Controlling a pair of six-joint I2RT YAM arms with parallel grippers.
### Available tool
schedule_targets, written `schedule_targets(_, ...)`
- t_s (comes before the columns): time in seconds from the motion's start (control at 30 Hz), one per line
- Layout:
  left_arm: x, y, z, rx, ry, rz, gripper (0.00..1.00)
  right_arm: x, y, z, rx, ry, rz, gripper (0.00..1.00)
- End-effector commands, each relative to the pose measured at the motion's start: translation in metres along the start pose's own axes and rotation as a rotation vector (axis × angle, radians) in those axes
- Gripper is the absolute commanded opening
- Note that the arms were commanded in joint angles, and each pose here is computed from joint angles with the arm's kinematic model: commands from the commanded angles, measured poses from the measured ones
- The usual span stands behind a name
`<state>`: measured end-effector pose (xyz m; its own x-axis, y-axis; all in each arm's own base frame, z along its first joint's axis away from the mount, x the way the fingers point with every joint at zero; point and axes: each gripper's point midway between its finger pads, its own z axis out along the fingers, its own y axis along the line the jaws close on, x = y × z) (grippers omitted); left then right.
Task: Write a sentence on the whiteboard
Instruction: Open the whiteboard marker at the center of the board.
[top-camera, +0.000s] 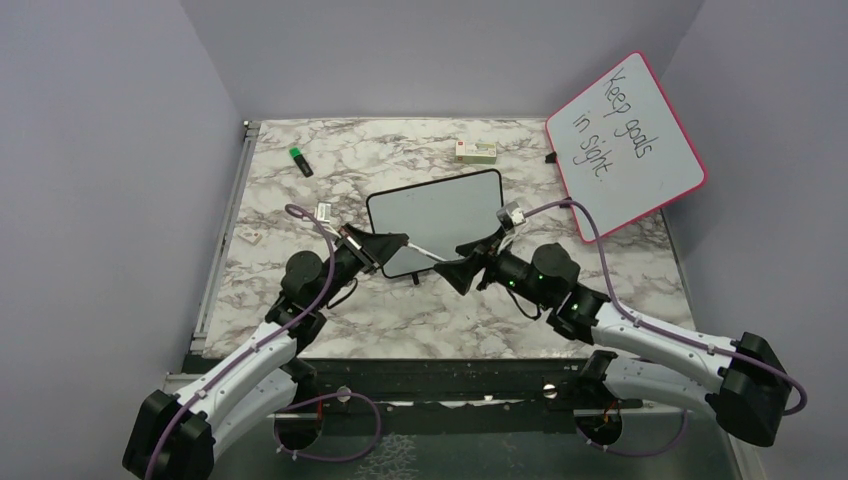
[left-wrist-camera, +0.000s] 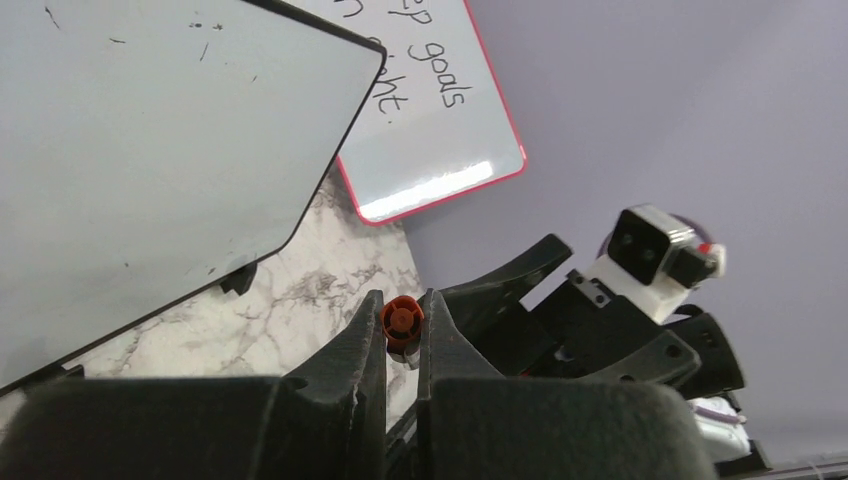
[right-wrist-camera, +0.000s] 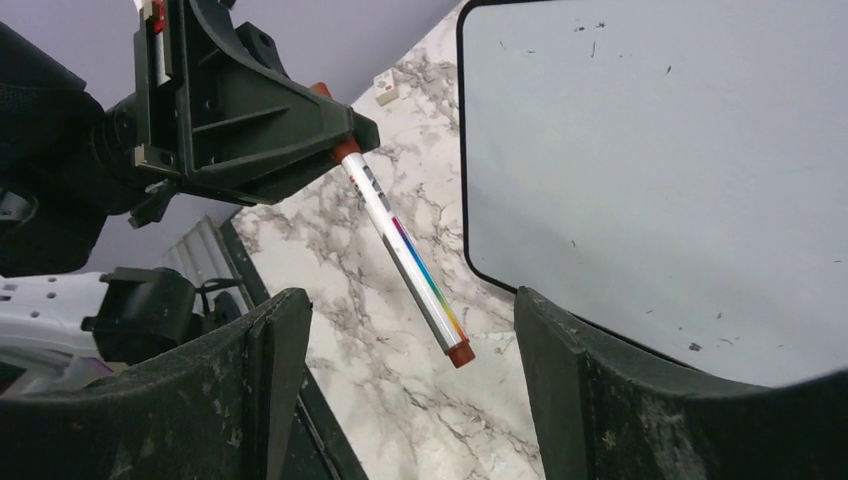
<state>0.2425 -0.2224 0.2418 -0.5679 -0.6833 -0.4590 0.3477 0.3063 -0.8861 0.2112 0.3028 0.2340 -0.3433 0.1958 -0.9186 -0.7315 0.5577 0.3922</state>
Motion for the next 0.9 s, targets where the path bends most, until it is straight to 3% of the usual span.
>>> schedule_targets(0.0,-0.016,-0.027,-0.004,0.112,-0.080,-0.071,0.00,-0.027,0.015,0.002,-0.080,-0.160,0.134,0.78)
schedule_targets(0.43,-0.023,-0.040,-0.008,0.184,-0.119,-0.169,0.00,-0.040,0.026,0.014,-0.202,-0.219,0.312,0.77)
schedule_targets(0.87,-0.013,-0.029,-0.002,0.170,-0.085,-0.233,0.00,-0.046,0.042,0.024,-0.355,-0.180,0.374,0.55)
